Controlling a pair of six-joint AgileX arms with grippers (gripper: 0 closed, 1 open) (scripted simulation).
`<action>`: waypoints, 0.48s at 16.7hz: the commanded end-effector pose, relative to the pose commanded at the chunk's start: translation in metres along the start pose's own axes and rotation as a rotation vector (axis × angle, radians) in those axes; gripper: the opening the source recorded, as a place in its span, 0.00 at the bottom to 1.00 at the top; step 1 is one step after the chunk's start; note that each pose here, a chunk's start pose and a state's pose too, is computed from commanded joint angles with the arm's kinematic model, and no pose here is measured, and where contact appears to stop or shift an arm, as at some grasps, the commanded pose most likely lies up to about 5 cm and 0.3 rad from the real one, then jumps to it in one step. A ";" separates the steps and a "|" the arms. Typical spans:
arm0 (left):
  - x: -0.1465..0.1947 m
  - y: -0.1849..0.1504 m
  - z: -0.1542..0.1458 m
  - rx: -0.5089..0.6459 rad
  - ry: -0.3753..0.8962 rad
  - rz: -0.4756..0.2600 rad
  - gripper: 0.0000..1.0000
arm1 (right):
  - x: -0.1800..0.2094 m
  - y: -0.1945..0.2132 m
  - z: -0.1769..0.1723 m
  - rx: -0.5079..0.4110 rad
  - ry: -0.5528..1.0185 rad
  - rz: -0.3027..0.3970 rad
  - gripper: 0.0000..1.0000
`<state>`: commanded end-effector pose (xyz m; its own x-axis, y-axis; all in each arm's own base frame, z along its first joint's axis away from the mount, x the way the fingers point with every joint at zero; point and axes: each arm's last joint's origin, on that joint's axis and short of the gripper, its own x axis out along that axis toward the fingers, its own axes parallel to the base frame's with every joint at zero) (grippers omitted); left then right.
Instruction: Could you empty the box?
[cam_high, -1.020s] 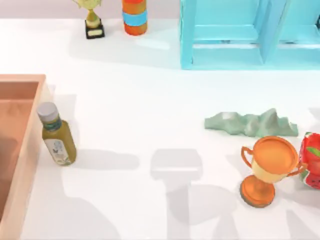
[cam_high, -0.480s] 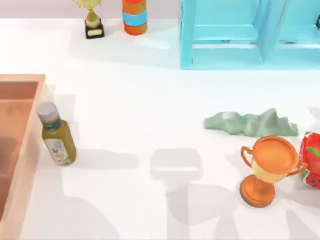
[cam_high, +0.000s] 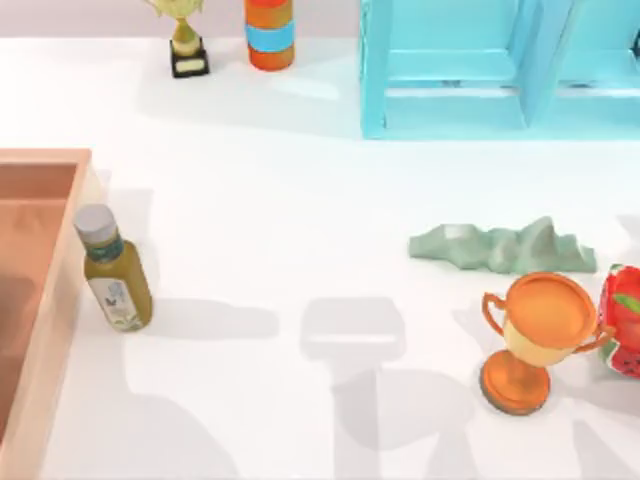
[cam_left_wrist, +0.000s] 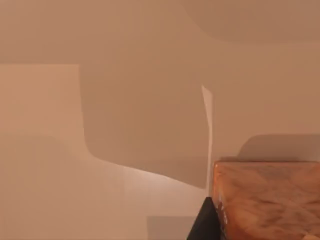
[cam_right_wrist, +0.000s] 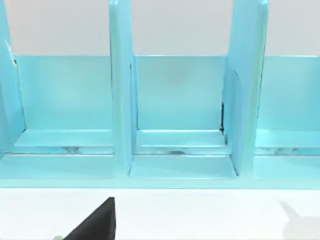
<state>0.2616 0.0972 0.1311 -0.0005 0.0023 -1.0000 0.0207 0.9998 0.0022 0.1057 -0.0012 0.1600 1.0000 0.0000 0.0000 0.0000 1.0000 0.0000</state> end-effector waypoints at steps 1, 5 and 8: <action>0.000 0.000 0.000 0.000 0.000 0.000 0.00 | 0.000 0.000 0.000 0.000 0.000 0.000 1.00; 0.000 0.000 0.000 0.000 0.000 0.000 0.00 | 0.000 0.000 0.000 0.000 0.000 0.000 1.00; -0.008 -0.003 0.003 0.013 -0.015 0.011 0.00 | 0.000 0.000 0.000 0.000 0.000 0.000 1.00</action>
<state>0.2642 0.0941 0.1389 0.0146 0.0124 -0.9998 0.0335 0.9994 0.0129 0.1057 -0.0012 0.1600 1.0000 0.0000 0.0000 0.0000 1.0000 0.0000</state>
